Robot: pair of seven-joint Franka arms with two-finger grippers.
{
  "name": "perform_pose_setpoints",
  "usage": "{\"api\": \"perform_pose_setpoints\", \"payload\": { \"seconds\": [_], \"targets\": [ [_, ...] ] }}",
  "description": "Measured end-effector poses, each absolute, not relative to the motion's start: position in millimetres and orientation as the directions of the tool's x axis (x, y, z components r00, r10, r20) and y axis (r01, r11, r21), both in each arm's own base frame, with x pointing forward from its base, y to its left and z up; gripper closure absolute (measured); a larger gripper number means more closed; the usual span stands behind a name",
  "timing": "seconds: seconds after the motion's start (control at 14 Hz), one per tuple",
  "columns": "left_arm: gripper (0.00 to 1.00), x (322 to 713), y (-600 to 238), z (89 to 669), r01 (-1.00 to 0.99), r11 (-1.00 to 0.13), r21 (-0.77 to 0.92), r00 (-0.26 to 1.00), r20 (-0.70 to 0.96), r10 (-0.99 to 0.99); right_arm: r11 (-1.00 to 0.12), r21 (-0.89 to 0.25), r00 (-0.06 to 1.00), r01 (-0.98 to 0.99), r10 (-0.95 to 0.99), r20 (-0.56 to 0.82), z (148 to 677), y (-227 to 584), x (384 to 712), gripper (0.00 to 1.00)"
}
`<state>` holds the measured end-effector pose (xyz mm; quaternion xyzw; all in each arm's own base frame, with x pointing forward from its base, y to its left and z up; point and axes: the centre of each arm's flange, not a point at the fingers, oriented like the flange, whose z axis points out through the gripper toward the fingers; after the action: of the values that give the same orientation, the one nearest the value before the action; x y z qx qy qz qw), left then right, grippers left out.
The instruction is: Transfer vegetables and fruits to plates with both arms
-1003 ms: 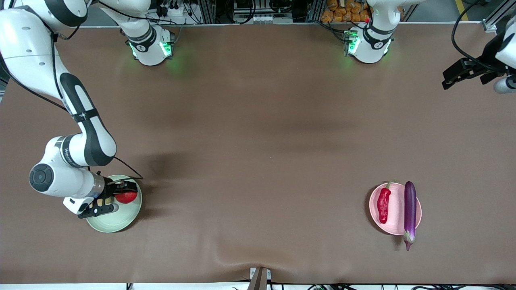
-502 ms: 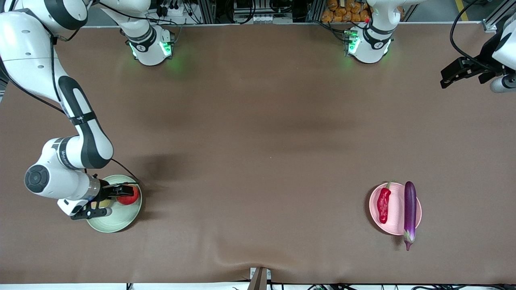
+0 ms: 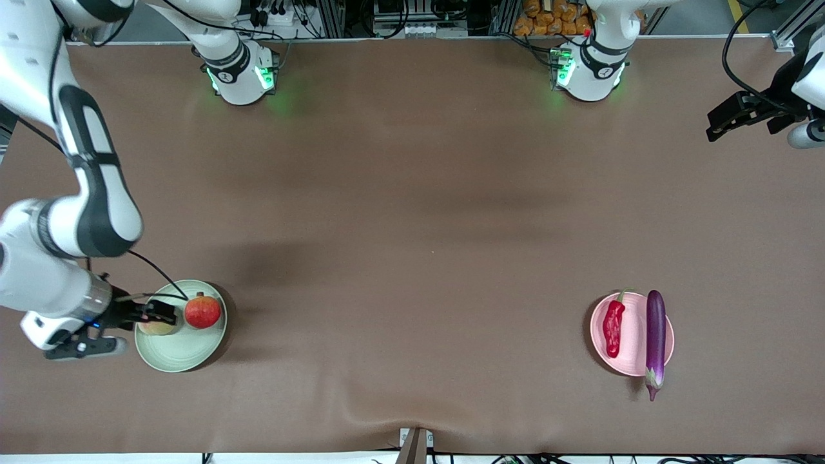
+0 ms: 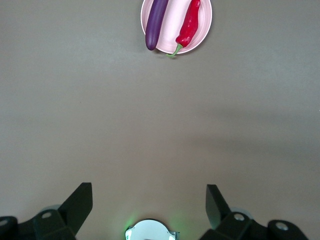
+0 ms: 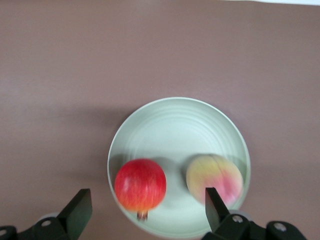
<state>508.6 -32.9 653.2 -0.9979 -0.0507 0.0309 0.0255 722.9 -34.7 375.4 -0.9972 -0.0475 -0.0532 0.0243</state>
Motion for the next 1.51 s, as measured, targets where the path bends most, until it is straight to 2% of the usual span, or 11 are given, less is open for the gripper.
{"api": "perform_pose_setpoints", "payload": {
  "seconds": [0.29, 0.72, 0.86, 1.15, 1.51],
  "targets": [
    [0.0, 508.6, -27.3, 654.1, 0.111, -0.992, -0.053, 0.992, -0.057, 0.114, -0.997, -0.067, 0.997, 0.039, 0.034, 0.072, 481.6, -43.5, 674.1, 0.0],
    [0.0, 508.7, -25.7, 654.4, 0.114, -0.992, -0.053, 0.992, -0.057, 0.117, -0.996, -0.068, 0.998, -0.066, -0.067, 0.005, 601.6, -58.4, 587.0, 0.0],
    [0.0, 508.7, -25.7, 654.5, 0.114, -0.992, -0.053, 0.992, -0.056, 0.117, -0.994, -0.055, 0.995, -0.097, -0.096, -0.028, 622.0, -49.4, 565.3, 0.0],
    [0.0, 509.1, -25.4, 654.0, 0.114, -0.992, -0.053, 0.991, -0.057, 0.117, -0.995, -0.052, 0.991, -0.081, -0.075, -0.112, 629.6, -33.4, 545.1, 0.0],
    [0.0, 509.3, -21.9, 654.1, 0.121, -0.991, -0.053, 0.991, -0.057, 0.124, -0.996, -0.061, 0.995, -0.063, -0.058, -0.087, 675.5, -25.9, 505.6, 0.0]
  ]
}}
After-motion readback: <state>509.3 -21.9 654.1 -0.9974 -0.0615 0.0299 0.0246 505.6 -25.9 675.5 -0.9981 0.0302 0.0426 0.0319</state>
